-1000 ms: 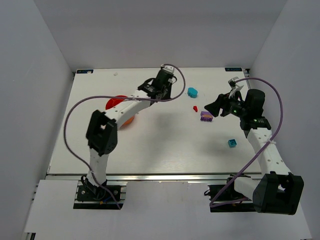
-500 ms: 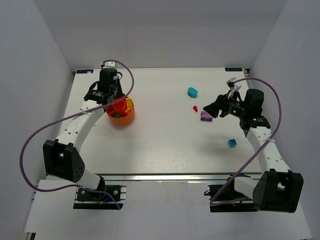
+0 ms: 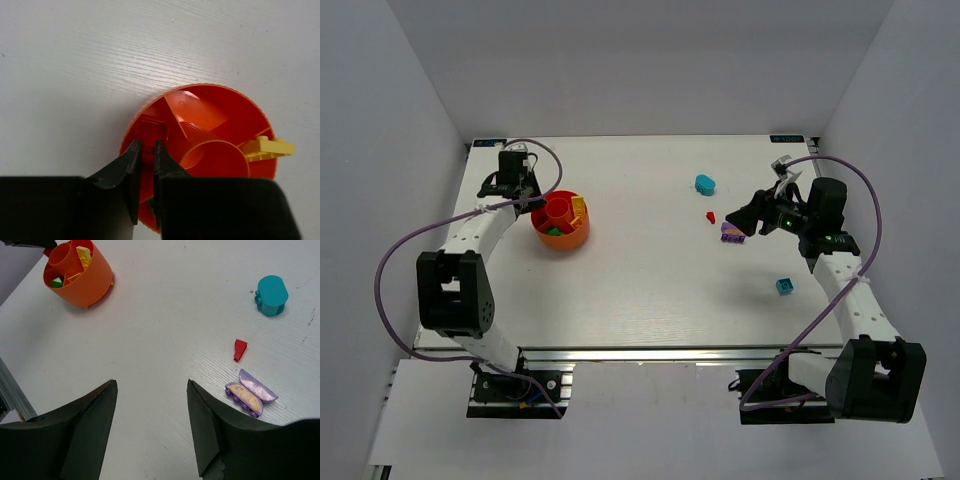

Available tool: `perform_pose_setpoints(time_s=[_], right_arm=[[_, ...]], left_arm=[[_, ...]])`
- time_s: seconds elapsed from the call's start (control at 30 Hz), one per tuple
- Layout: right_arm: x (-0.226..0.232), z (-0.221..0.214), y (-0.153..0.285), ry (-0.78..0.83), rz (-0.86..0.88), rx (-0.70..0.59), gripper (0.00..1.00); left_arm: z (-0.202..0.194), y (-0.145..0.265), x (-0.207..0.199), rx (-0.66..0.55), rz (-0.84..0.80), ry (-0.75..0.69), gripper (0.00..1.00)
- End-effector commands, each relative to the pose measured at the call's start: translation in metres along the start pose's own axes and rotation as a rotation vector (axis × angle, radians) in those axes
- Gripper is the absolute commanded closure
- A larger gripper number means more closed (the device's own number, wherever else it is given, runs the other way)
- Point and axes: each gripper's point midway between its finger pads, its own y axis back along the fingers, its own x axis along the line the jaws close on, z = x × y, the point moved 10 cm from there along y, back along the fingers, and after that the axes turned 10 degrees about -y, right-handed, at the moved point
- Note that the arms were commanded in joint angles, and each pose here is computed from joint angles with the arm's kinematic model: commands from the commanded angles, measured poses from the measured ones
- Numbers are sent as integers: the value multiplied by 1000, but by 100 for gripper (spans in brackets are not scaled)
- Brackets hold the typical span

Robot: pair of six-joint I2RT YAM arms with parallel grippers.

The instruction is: Sort the legos into containers by color

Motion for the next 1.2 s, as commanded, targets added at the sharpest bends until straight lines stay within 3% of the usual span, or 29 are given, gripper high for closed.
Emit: perform_pose_setpoints(time_s=[0.0, 0.1, 0.17, 0.23, 0.3, 0.47, 0.57, 0.6, 0.63, 0.7, 0.73, 0.8, 0.83, 0.87, 0.9, 0.97, 1.03, 1.17], right_arm=[[-1, -3, -2, 17, 25, 5, 36], [-2, -4, -2, 17, 26, 7, 36], [-2, -4, -2, 18, 23, 6, 35], [-2, -5, -2, 18, 26, 9, 34], [-2, -4, -2, 21, 29, 9, 33], [-2, -5, -2, 53, 39, 15, 33], [-3, -3, -2, 104, 42, 26, 38], [-7, -3, -3, 116, 20, 29, 47], [-8, -2, -5, 134, 8, 34, 52], [-15, 4, -16, 171, -56, 75, 69], [-27, 3, -25, 160, -104, 119, 70], [-30, 16, -38, 198, -137, 176, 65], [-48, 10, -50, 177, -201, 240, 58], [-50, 26, -58, 206, -226, 237, 52], [-52, 24, -67, 215, -239, 281, 37], [-68, 17, -87, 214, -288, 344, 30], [-78, 12, -111, 219, -321, 405, 26], [-97, 8, -140, 212, -392, 485, 28]], left_arm=[[18, -2, 1, -52, -49, 24, 88], [16, -7, 4, -40, -53, 29, 76], [15, -10, 7, -37, -47, 35, 58], [15, -10, 7, -34, -45, 35, 49], [17, -10, 10, -39, -41, 44, 43], [29, 0, 12, -72, -50, 58, 41], [43, 19, 10, -130, -83, 75, 45], [50, 37, 10, -178, -98, 92, 49], [50, 47, 7, -193, -145, 94, 62], [51, 69, 4, -249, -201, 124, 78], [52, 101, 0, -322, -297, 119, 89], [28, 111, -7, -368, -432, 110, 89], [22, 133, -10, -428, -518, 83, 81], [2, 132, -16, -410, -626, 57, 71], [-5, 138, -19, -415, -661, 42, 59], [-24, 148, -18, -402, -694, 9, 33], [-36, 151, -15, -405, -691, -45, 27], [-58, 160, -9, -461, -636, -132, 21]])
